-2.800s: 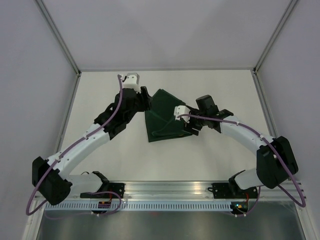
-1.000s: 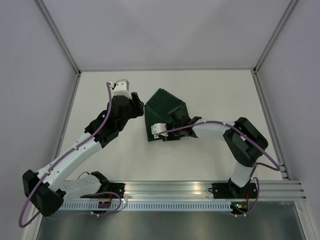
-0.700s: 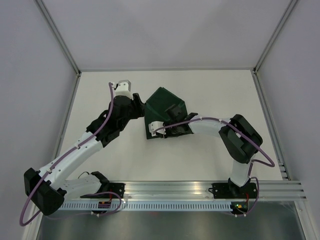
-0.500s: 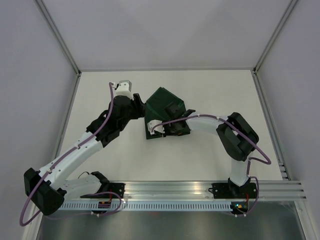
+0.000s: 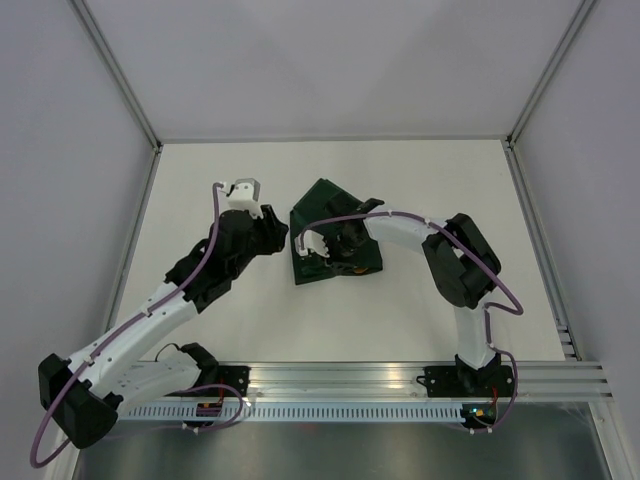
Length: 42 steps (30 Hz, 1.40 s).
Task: Fold the napkin, place the utensils inside, and roll it up
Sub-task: Roll the napkin at the center of the board.
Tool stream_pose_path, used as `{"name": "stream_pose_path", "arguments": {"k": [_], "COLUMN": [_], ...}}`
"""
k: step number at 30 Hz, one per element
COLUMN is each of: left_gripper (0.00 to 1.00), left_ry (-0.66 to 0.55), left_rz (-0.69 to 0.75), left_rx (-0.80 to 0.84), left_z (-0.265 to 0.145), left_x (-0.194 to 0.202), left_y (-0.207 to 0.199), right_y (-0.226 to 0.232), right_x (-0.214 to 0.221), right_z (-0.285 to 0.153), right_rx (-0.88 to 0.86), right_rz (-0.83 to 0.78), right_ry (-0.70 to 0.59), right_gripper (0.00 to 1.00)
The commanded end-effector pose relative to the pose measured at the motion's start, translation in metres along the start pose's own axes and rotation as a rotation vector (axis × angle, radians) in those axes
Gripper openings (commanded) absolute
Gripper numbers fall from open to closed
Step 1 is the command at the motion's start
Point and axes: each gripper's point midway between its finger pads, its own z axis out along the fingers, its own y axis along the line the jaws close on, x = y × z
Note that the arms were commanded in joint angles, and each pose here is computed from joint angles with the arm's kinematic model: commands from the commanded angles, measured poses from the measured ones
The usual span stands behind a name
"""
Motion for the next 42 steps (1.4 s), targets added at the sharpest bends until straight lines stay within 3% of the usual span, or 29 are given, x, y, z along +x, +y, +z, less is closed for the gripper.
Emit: {"name": "stream_pose_path", "arguments": {"k": [1, 10, 15, 27, 34, 42], "left_gripper": [0.46, 0.46, 0.48, 0.61, 0.68, 0.7], "left_ry": [-0.056, -0.004, 0.047, 0.094, -0.137, -0.051], "left_rz": [-0.048, -0.001, 0.096, 0.592, 0.787, 0.98], "left_rx": [0.104, 0.199, 0.247, 0.346, 0.57, 0.628], "left_z": [-0.012, -0.016, -0.011, 0.019, 0.01, 0.026], "left_x": [-0.004, 0.055, 0.092, 0.162, 0.162, 0.196], "left_y": [-0.017, -0.035, -0.053, -0.112, -0.131, -0.137], "right_y": [0.049, 0.067, 0.07, 0.068, 0.069, 0.069], "right_x": [0.026, 0.042, 0.047, 0.054, 0.055, 0.059], "right_z": [0.003, -0.005, -0.003, -0.004, -0.002, -0.001], "right_rx": [-0.256, -0.437, -0.484, -0.501, -0.498, -0.5], "right_rz": [0.155, 0.29, 0.343, 0.412, 0.425, 0.435], "right_ry": [0.05, 0.039, 0.023, -0.008, -0.01, -0.007], "right_gripper": [0.04, 0.03, 0.02, 0.01, 0.01, 0.0]}}
